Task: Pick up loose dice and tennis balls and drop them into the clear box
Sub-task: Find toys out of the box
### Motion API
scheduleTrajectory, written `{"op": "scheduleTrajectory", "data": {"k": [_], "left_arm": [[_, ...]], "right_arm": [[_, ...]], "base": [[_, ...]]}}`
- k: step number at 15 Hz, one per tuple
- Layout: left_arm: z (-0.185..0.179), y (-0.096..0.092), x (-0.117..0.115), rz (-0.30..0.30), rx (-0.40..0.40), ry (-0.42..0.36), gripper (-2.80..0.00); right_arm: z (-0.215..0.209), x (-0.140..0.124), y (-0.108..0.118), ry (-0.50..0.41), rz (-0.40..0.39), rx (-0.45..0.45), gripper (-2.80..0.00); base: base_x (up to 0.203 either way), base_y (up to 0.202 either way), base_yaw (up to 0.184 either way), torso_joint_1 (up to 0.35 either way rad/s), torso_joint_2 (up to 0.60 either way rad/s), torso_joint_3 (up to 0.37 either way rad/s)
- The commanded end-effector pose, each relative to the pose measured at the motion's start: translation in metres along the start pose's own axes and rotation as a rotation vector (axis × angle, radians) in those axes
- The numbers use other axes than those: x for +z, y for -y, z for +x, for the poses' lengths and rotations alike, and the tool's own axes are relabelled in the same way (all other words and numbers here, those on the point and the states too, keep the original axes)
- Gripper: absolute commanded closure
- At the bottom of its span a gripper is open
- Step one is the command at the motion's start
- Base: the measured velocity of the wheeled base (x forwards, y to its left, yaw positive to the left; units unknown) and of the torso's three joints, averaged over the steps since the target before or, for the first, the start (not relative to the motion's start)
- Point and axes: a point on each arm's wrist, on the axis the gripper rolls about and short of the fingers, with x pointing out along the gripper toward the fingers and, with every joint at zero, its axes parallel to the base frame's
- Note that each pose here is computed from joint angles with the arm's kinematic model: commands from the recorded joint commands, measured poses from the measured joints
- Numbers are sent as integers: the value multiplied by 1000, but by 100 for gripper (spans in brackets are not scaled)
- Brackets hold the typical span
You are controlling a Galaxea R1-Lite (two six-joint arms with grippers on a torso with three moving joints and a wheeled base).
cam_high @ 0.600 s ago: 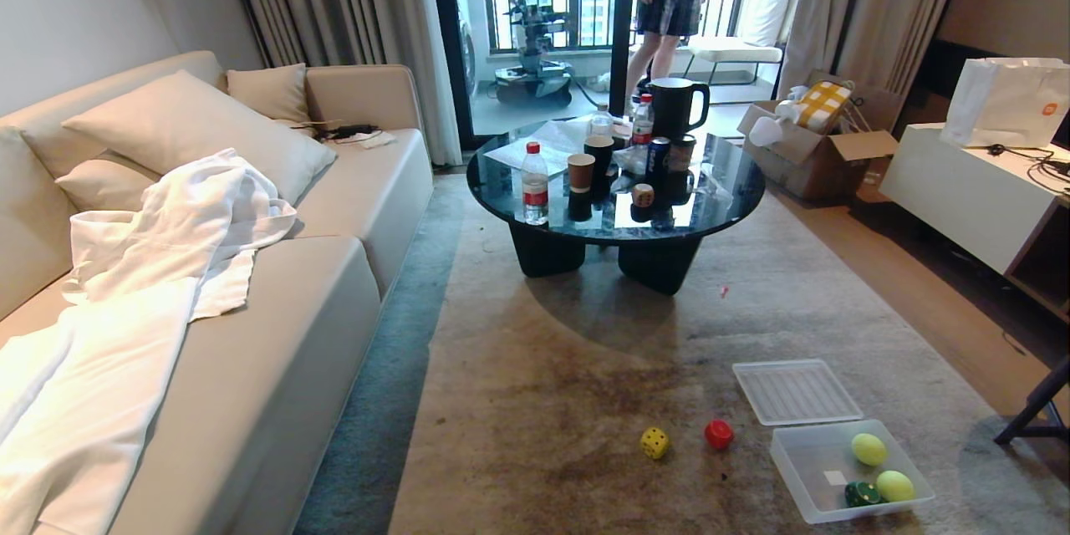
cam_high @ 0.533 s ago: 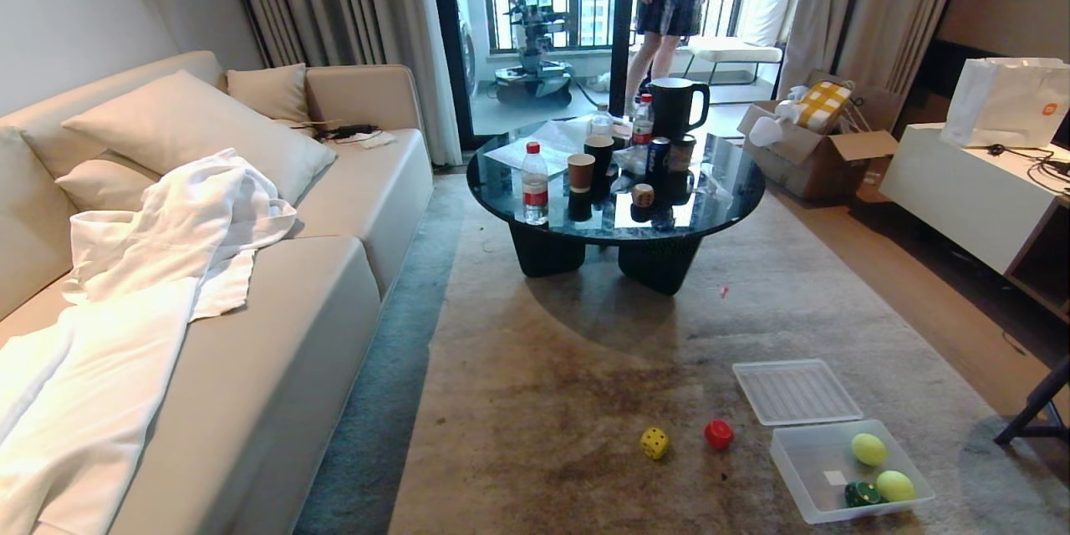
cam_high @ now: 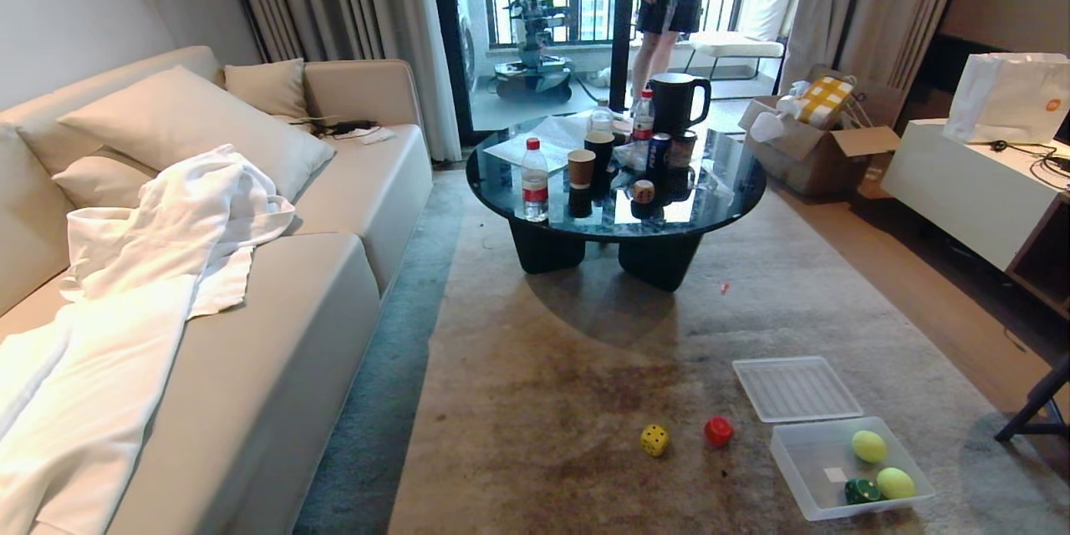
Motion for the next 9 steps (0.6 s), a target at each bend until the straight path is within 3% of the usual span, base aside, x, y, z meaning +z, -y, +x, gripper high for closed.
{"op": "scheduleTrajectory", "data": {"k": [1, 9], "left_arm": [[0, 0, 0, -1, 0, 0, 0], [0, 0, 0, -1, 0, 0, 0]], "right_arm": [[0, 0, 0, -3, -1, 1, 0], [0, 0, 0, -3, -3, 1, 0]], "base": [[0, 0, 0, 6, 2, -154], [0, 0, 0, 1, 1, -193]]}}
